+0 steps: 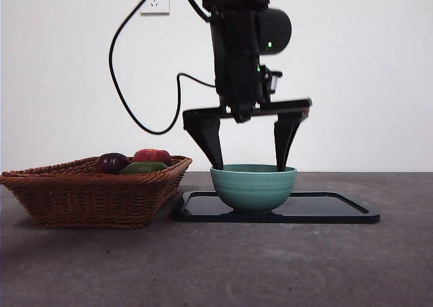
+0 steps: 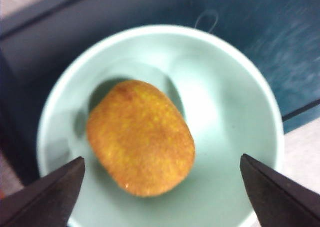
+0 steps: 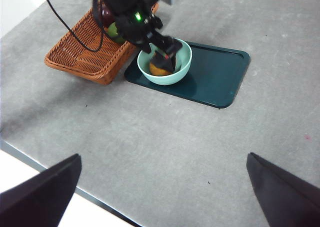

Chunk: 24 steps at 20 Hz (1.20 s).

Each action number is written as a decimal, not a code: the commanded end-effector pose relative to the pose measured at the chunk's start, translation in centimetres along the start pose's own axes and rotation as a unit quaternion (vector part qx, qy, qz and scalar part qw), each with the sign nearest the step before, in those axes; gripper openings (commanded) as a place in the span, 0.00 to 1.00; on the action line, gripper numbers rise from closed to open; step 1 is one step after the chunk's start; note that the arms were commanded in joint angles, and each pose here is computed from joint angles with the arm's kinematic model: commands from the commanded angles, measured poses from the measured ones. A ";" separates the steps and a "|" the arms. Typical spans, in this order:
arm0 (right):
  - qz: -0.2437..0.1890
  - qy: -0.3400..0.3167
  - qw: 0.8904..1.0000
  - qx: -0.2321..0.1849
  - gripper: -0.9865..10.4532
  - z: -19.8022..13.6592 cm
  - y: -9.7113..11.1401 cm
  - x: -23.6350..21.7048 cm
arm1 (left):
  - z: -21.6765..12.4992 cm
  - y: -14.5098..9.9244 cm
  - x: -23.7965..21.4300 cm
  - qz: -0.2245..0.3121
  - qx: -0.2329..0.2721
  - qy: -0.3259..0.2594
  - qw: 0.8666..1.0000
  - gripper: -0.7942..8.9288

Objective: Pick up the wifruite, put it on the bowl, pick up the plate, put it on desk

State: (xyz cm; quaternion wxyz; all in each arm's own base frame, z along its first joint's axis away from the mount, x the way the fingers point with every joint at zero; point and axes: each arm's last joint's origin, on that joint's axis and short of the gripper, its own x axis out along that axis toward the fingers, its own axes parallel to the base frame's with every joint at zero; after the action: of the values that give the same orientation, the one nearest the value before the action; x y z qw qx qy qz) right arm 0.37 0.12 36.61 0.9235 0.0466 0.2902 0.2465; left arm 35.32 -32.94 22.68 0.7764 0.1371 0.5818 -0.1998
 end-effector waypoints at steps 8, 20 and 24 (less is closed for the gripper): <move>0.005 -0.006 1.000 0.003 0.60 0.2 0.0 -0.2 | 0.5 -0.6 1.7 0.011 0.031 -0.006 0.999 0.60; 0.005 -0.006 1.000 0.003 0.60 0.2 0.0 -0.2 | 0.8 -1.0 2.1 0.026 0.064 -0.027 0.997 0.56; 0.005 -0.006 1.000 0.003 0.60 0.2 0.1 -0.2 | 0.8 -1.1 2.4 0.026 0.068 -0.027 0.997 0.55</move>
State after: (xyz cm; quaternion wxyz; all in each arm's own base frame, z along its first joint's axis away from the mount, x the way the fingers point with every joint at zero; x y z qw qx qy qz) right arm 0.37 0.12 36.60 0.9236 0.0464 0.2904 0.2460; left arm 35.87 -33.76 21.59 0.7878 0.1925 0.5440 -0.2151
